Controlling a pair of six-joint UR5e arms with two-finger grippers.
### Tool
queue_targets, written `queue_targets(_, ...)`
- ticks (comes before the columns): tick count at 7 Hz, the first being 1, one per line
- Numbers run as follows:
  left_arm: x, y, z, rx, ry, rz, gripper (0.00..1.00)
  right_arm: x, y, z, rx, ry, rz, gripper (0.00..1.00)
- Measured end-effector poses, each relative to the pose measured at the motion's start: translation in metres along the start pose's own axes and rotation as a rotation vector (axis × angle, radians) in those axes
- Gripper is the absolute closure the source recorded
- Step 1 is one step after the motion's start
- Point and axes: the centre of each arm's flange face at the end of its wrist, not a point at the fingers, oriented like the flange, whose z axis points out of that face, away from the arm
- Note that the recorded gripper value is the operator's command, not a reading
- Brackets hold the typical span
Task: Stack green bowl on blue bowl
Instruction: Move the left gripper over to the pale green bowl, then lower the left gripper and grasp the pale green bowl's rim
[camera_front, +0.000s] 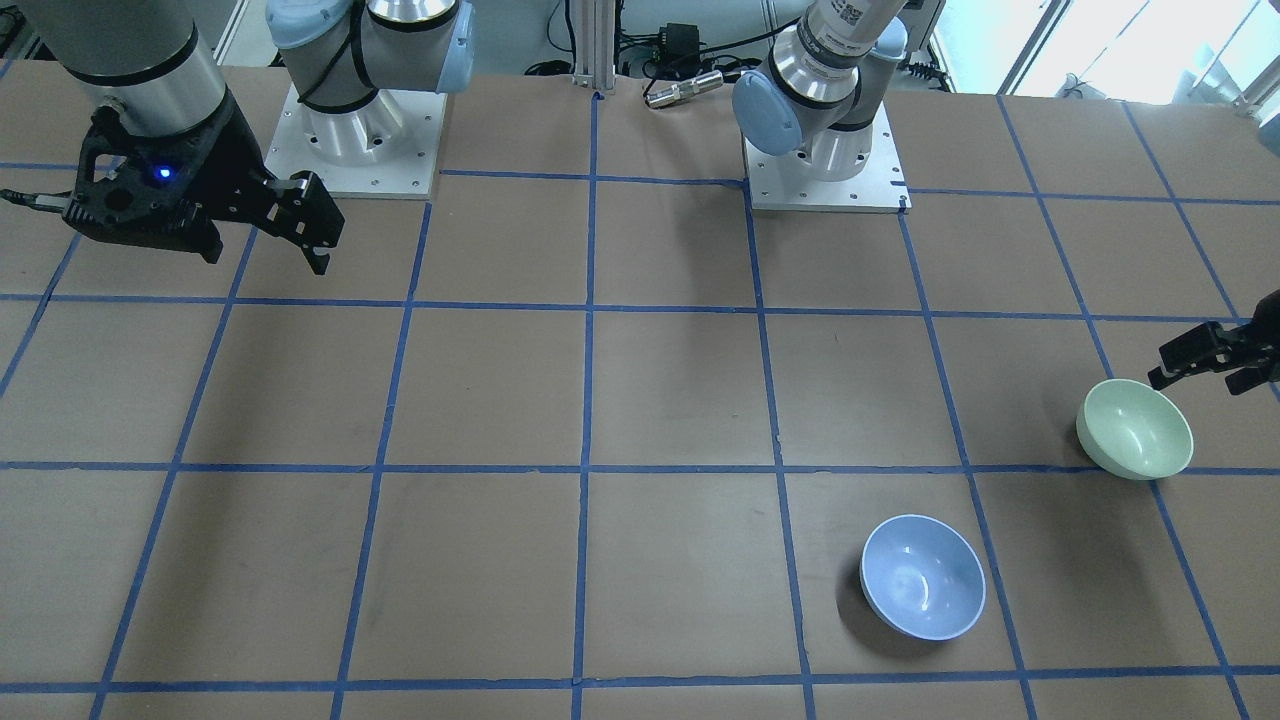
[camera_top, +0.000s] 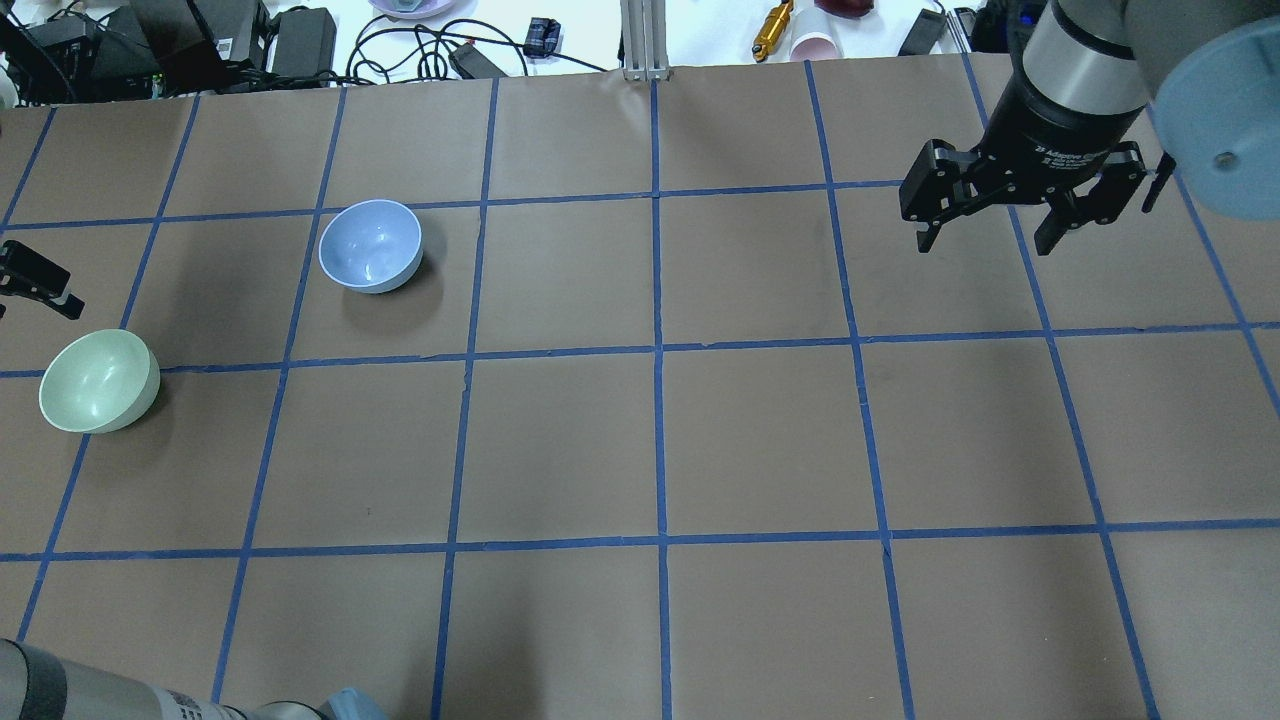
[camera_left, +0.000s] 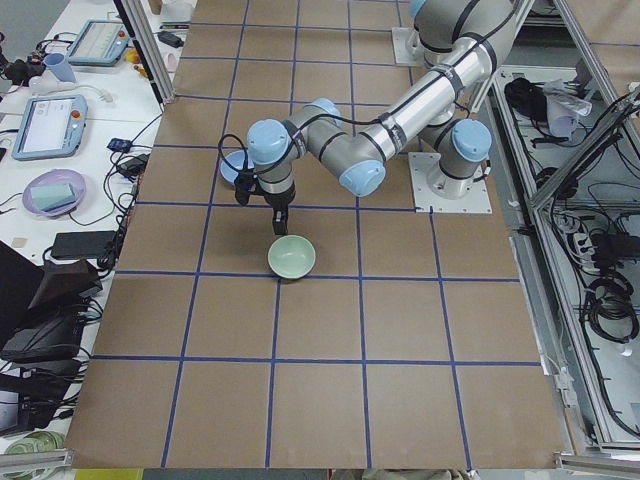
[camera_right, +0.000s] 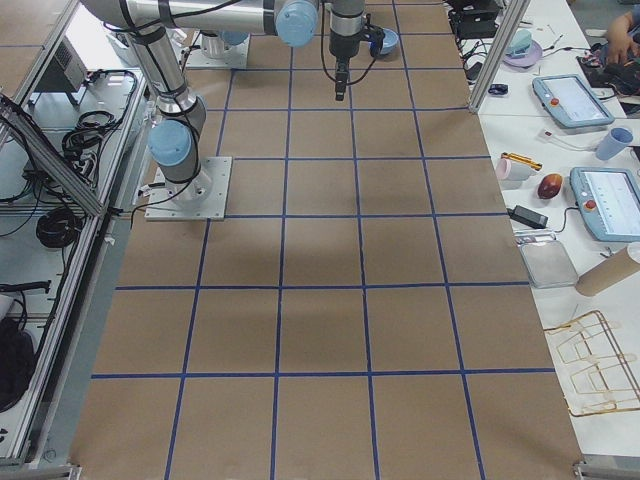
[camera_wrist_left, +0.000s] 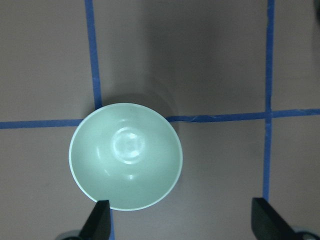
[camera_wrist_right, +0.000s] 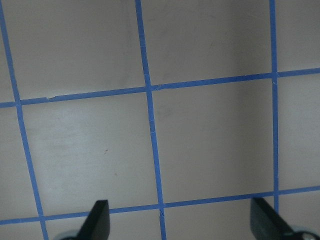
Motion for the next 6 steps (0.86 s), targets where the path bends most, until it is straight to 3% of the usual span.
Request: queue_targets(6,-0.096,0.010,0.098,0.052,0.063,0.087,0.00,0.000,0.000,0.000,0.000,0.000,0.000,0.00)
